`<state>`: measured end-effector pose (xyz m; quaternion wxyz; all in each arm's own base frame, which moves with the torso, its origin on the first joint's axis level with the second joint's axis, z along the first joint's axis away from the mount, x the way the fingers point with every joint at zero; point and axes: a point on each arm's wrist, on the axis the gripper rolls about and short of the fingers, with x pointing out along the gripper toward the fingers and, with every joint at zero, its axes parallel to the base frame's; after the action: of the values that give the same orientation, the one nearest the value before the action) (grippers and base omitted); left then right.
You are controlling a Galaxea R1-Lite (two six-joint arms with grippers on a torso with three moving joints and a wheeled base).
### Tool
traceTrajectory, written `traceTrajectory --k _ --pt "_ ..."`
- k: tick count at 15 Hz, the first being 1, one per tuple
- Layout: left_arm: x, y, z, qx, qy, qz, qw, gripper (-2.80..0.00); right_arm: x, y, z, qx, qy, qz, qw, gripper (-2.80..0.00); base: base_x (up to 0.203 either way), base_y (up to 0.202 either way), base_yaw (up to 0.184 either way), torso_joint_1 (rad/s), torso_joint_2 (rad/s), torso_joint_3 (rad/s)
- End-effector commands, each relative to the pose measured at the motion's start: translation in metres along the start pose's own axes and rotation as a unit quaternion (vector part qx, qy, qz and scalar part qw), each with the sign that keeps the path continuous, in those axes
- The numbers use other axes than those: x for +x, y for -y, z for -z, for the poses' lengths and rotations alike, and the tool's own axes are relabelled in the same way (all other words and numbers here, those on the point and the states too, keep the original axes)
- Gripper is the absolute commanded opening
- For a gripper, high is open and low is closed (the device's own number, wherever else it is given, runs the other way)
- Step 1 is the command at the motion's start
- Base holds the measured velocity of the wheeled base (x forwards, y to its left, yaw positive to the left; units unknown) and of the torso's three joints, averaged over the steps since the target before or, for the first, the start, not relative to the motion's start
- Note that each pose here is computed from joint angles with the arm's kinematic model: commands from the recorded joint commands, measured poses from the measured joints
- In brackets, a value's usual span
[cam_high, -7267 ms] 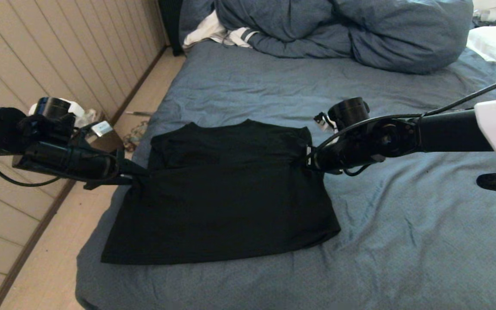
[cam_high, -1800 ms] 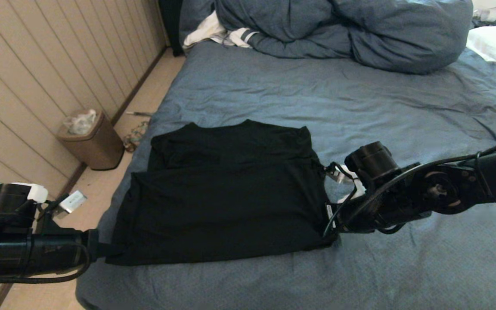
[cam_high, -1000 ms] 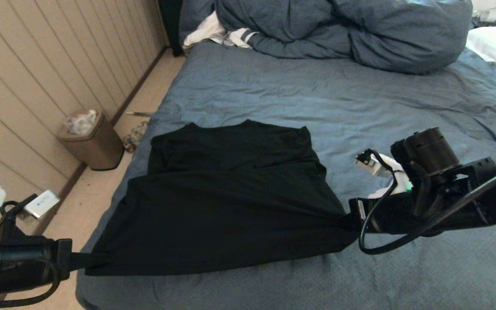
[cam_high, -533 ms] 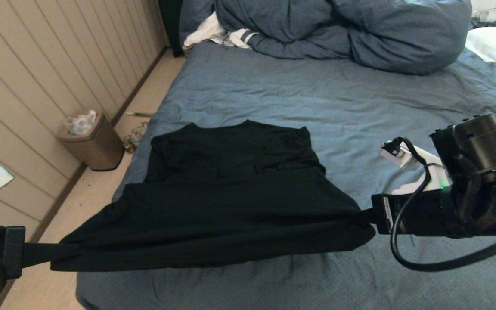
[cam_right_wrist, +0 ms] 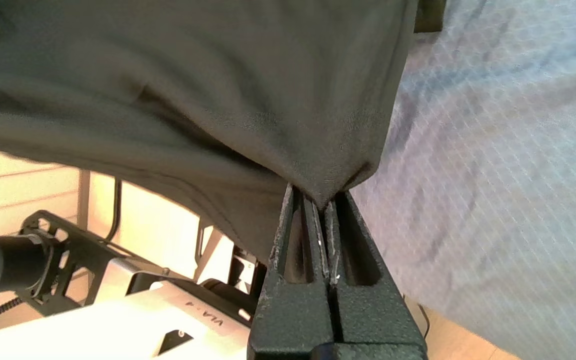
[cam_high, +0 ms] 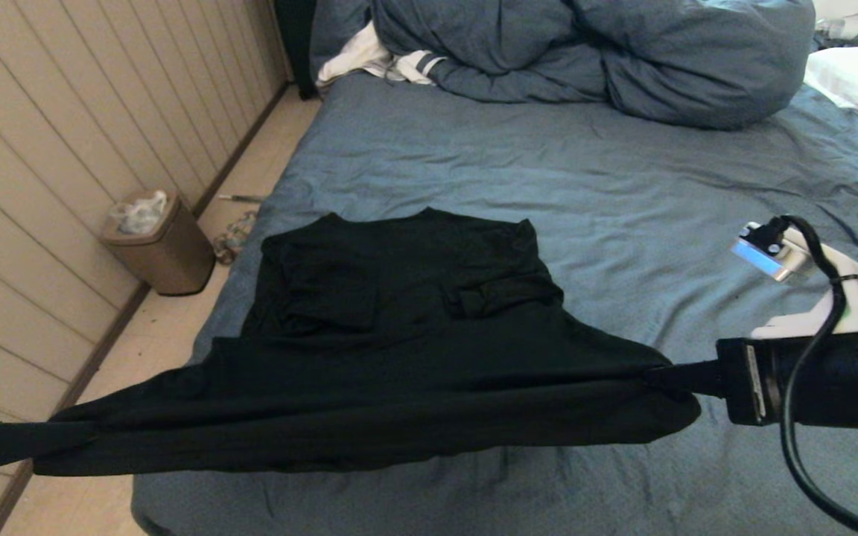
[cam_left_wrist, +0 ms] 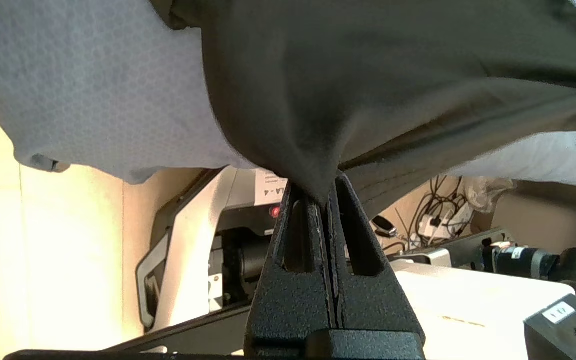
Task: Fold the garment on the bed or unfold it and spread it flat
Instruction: Fold the black T-shirt
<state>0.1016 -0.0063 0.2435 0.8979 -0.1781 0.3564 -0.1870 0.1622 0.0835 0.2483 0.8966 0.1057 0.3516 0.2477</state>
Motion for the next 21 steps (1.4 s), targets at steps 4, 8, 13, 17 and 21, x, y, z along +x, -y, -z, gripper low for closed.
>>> traceTrajectory --k 4,8,13,17,21 --pt "-0.029 0.017 0.001 0.014 0.026 0.006 0.9996 -2.80 -0.033 -0.005 0.008 -0.008 0.020 -0.010 1.000 -2.80 0.000 0.000 0.000 0.000 0.00 0.000" --pt "-0.042 0.027 0.014 0.029 -0.014 0.022 0.9992 -2.80 -0.052 -0.017 0.018 -0.019 -0.046 -0.022 0.999 -2.80 0.000 0.000 0.000 0.000 0.00 0.000" --pt "-0.067 0.038 0.024 0.020 -0.087 0.001 0.9960 -2.80 -0.091 -0.026 0.029 -0.022 -0.135 -0.018 0.990 -2.80 0.000 0.000 0.000 0.000 0.00 0.000" --pt "-0.077 0.040 0.032 0.039 -0.110 0.000 0.9932 -2.80 -0.103 -0.023 0.037 -0.025 -0.158 -0.004 0.987 -2.80 0.000 0.000 0.000 0.000 0.00 0.000" --pt "-0.084 0.043 0.034 0.045 -0.114 0.000 0.9925 -2.80 -0.111 -0.023 0.043 -0.035 -0.177 -0.001 0.984 -2.80 0.000 0.000 0.000 0.000 0.00 0.000"
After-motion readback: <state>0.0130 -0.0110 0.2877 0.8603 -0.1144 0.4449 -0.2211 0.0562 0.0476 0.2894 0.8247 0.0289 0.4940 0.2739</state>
